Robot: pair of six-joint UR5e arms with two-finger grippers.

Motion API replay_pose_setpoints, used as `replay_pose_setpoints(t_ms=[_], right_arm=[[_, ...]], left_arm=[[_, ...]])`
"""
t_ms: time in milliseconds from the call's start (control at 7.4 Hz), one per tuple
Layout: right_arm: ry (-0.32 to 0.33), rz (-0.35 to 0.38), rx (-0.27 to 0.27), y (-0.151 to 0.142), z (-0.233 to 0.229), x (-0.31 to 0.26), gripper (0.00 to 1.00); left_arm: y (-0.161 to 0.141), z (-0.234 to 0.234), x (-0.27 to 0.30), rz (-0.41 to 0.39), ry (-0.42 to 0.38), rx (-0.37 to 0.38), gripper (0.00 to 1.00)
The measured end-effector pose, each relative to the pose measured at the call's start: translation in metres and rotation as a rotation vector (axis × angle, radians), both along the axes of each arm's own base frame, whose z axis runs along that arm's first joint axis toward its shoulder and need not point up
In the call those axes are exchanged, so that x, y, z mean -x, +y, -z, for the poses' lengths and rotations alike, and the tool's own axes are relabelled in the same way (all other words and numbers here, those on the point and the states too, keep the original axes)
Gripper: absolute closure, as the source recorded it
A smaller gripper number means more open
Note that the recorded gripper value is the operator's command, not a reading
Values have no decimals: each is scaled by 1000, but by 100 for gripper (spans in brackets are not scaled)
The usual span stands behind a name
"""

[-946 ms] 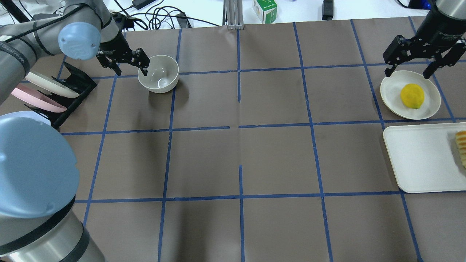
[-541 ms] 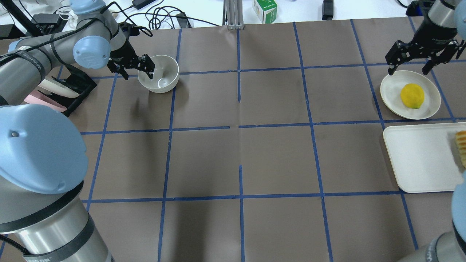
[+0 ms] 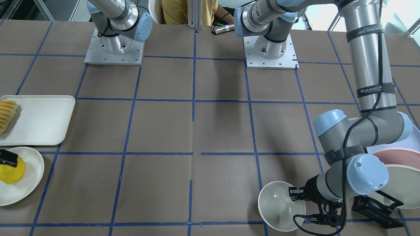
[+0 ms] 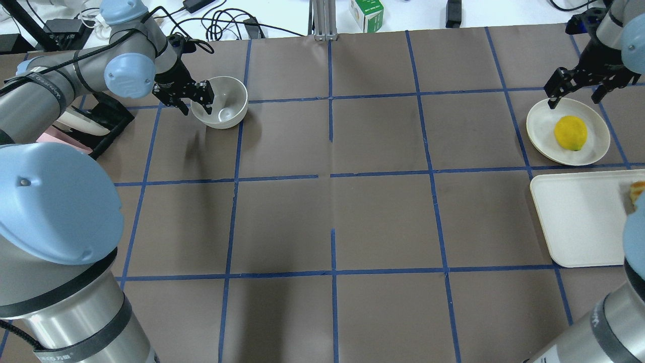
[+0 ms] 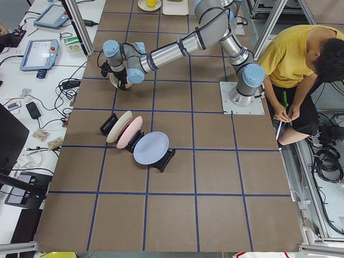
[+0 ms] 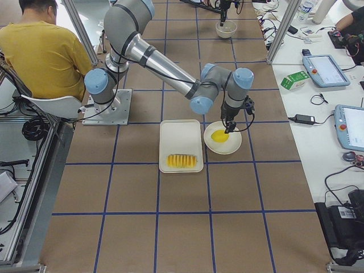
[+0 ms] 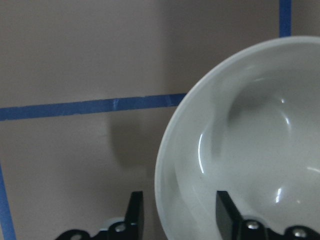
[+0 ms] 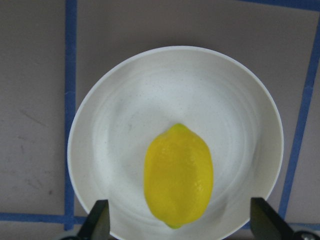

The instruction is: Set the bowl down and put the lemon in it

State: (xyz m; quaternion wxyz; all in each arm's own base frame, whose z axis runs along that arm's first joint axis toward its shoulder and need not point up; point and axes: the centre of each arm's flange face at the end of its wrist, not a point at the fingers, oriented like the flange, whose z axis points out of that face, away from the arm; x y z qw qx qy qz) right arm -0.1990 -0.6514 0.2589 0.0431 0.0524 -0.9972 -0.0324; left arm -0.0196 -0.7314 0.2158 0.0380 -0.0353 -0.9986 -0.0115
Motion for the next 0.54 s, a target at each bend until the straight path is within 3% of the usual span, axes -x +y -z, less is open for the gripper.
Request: replay_pose_setpoints(t_ms=[405, 541], right_arm=[[-8, 10, -4, -6, 43, 12, 0], [-14, 14, -10, -6, 48, 11, 18]], left_arm=[[-3, -7, -4, -2, -3, 13, 100], [-3, -15, -4, -6, -3, 16, 100]])
